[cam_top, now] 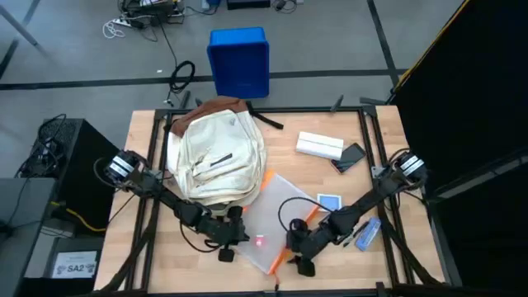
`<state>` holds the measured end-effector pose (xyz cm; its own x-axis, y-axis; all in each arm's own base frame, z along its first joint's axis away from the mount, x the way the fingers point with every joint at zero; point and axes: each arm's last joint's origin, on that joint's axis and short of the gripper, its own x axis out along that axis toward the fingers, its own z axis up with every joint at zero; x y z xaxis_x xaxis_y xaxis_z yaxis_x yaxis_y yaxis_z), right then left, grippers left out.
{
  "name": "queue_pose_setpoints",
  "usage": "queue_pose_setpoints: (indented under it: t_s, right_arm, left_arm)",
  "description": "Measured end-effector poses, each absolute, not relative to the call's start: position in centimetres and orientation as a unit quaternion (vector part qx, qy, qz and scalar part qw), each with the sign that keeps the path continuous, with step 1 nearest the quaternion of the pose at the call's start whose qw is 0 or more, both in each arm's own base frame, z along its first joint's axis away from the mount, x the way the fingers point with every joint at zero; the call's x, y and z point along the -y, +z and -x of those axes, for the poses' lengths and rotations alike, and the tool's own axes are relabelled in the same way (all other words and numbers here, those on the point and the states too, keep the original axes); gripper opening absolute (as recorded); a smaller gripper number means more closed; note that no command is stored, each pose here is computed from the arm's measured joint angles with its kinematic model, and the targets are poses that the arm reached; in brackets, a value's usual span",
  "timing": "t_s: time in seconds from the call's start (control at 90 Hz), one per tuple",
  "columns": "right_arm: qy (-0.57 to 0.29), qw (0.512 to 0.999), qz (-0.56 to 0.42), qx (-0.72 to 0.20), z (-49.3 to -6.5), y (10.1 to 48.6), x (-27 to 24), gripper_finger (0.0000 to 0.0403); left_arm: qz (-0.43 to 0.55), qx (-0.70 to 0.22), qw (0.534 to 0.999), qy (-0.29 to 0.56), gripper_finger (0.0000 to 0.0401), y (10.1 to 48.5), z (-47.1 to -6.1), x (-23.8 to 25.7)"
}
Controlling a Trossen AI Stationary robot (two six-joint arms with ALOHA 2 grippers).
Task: Unpack backpack
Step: Remove the red charger adapter from the zip bag
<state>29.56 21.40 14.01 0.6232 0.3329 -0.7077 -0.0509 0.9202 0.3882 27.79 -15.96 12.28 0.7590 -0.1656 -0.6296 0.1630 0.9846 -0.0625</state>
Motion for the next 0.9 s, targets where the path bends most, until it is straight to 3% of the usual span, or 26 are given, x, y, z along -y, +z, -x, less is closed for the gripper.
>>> queue_pose_setpoints:
  t_s: [0.444, 0.711, 0.9]
  right_arm:
    - [0.019, 0.927, -0.076, -0.366, -30.0, 13.6, -20.7, 0.0219]
    - [0.023, 0.936, -0.019, -0.352, -31.4, 13.4, -19.0, 0.022]
    - [0.045, 0.943, -0.013, -0.329, -32.9, 11.1, -19.0, 0.0238]
  left_arm:
    - [0.0, -0.329, 0.941, -0.075, 0.0, 12.3, -27.9, 15.8]
    - [0.01, -0.325, 0.943, -0.071, 0.0, 10.5, -29.0, 15.4]
    - [0.021, -0.31, 0.948, -0.074, 0.0, 10.0, -29.6, 15.2]
